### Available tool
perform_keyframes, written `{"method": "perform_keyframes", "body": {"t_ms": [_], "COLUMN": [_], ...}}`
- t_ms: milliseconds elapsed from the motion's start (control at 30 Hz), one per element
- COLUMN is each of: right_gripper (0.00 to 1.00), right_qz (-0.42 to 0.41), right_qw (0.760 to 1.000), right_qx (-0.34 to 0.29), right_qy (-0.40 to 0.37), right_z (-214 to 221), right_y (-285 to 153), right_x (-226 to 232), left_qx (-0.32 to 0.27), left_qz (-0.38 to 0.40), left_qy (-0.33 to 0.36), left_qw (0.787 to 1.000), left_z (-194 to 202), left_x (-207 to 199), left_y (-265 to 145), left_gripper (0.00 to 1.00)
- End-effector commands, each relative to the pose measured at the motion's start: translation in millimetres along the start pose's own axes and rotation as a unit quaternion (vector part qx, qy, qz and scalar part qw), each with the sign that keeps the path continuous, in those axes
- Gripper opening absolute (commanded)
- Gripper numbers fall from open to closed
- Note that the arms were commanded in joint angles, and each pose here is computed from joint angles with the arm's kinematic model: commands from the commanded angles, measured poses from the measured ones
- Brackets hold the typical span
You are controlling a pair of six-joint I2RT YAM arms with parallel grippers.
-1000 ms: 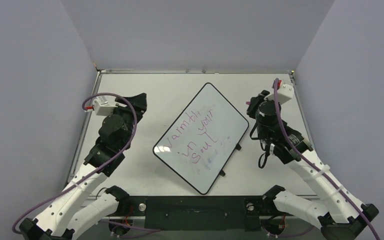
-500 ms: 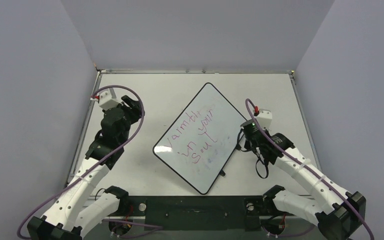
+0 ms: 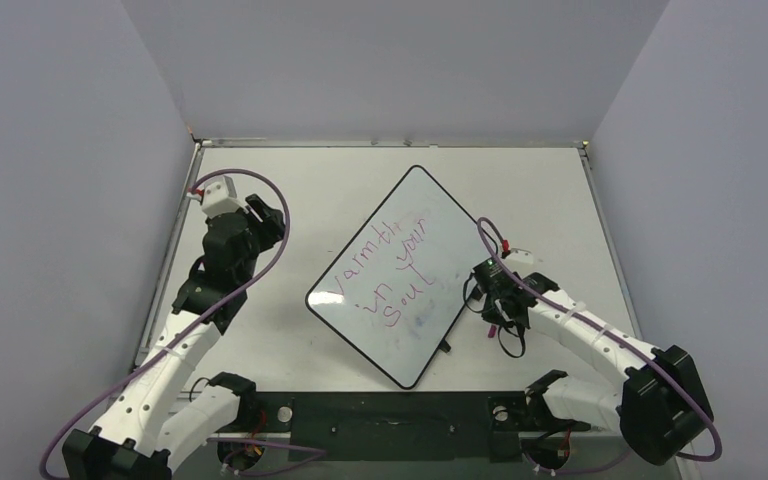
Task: Write a sentence on the whiteboard
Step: Put down the whiteboard marker at the center of the board.
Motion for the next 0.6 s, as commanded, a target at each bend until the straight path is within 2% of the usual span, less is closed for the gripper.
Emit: {"method": "perform_keyframes", "body": {"t_ms": [0, 100, 233, 300, 433, 567], "right_gripper": [0.07, 0.29, 0.49, 0.55, 0.6, 0.61], "right_qz": [-0.007, 0.001, 0.002, 0.002, 0.004, -0.014], "right_qw": [0.998, 0.998, 0.997, 0.996, 0.994, 0.99], "right_qx": [-0.019, -0.023, -0.036, -0.046, -0.067, -0.104], "right_qy": [0.055, 0.059, 0.068, 0.074, 0.085, 0.098], "right_z": [-5.4, -5.6, -9.5, -12.9, -19.4, -32.5], "right_y": [14.5, 17.4, 16.2, 14.5, 10.0, -1.9], "right_x": [6.8, 3.3, 1.2, 0.0, -3.6, -5.1], "left_qx": [-0.006, -0.007, -0.006, -0.004, -0.004, -0.003], "left_qz": [0.014, 0.014, 0.015, 0.016, 0.015, 0.013], "left_qy": [0.004, 0.003, 0.002, 0.002, 0.003, 0.005], "left_qw": [1.0, 1.0, 1.0, 1.0, 1.0, 1.0], "left_z": [-3.9, -3.4, -1.6, -1.0, -1.2, -0.7], "left_x": [-2.1, -1.0, -0.7, -0.9, 0.4, 1.8], "left_y": [2.5, 3.2, 4.6, 5.1, 5.2, 4.8], "left_gripper": [0.54, 0.54, 0.54, 0.54, 0.54, 0.54]}}
Point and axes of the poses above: each gripper's point midway between its finger pads, its own y axis out along the fingers, its own x axis along the line the jaws close on, z = x × y, the point moved 3 cm from there along -y, back along the fingers, and after that the axes turned 13 degrees about y, right-handed, at the moved point
